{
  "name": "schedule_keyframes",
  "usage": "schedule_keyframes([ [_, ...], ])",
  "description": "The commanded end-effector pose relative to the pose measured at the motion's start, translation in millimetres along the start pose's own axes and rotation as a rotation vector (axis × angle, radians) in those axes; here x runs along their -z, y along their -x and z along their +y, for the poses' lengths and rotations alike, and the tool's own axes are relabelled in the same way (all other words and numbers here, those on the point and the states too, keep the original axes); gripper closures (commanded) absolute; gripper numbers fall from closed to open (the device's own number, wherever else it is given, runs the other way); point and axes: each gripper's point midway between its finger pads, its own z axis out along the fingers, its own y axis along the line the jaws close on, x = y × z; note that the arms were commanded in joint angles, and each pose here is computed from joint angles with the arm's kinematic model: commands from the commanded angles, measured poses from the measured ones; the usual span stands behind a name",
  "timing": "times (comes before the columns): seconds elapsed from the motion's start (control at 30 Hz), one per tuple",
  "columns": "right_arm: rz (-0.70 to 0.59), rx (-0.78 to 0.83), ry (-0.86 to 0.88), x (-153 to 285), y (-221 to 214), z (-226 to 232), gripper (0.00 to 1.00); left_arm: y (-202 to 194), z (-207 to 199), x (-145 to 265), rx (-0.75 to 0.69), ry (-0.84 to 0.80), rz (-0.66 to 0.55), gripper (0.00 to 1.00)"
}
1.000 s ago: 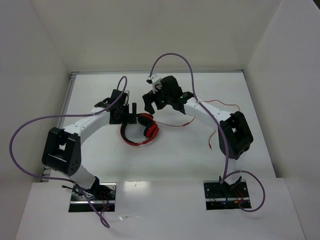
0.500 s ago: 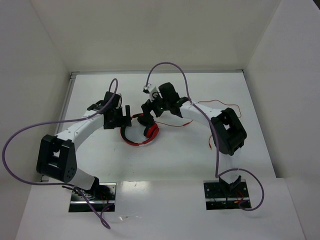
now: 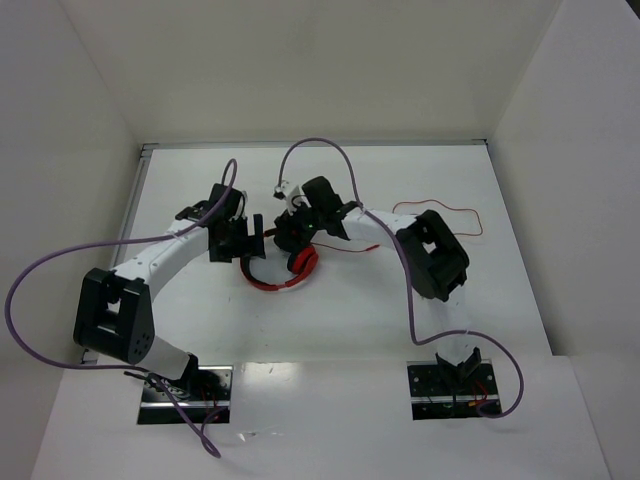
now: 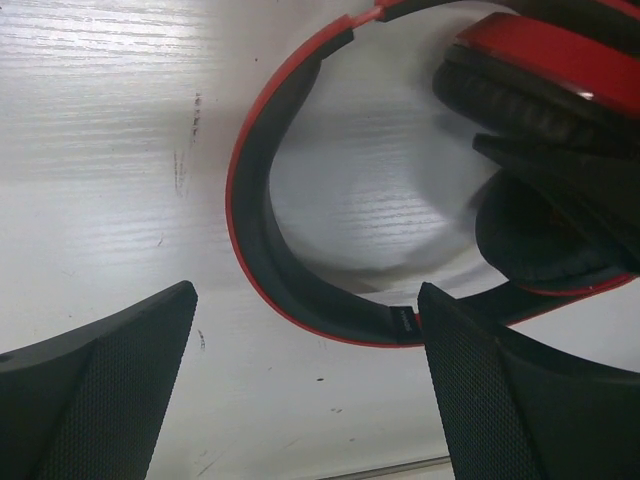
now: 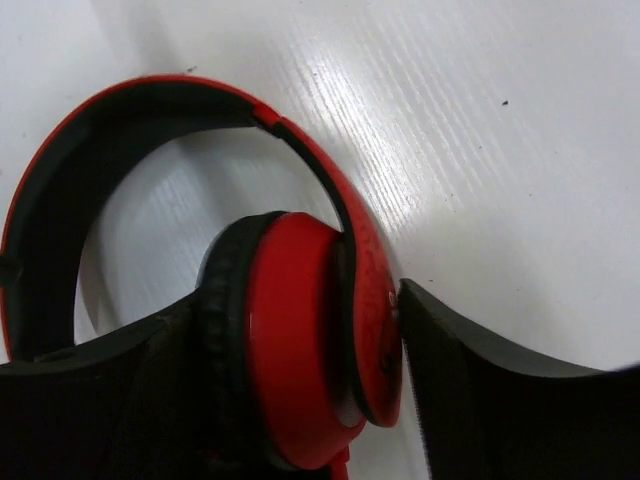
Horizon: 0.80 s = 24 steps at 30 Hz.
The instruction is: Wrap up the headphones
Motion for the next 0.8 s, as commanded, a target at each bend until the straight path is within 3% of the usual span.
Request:
schedule_keyframes([
  [0.0, -0.093, 0.025, -0.029, -12.6, 27.0, -9.1, 0.30, 13.6, -5.8, 2.1, -0.016, -0.019, -0.029, 0.01],
  [0.2, -0.067, -0.032, -0.155, -14.2, 15.0, -30.5, 0.60, 20.7, -4.1, 3.8, -0.026, -0.007, -0.064, 0.01],
  [0.3, -0.049, -0.106, -0.243, -13.1, 9.5, -43.6, 0.67, 30.1, -4.6, 5.2, -0.019, -0.014, -0.093, 0.01],
  [0.77, -0.010, -0.396, -0.547, 42.9, -28.5, -55.6, 0.71, 95.3, -5.3, -38.3, -0.067, 0.058, -0.177, 0.01],
])
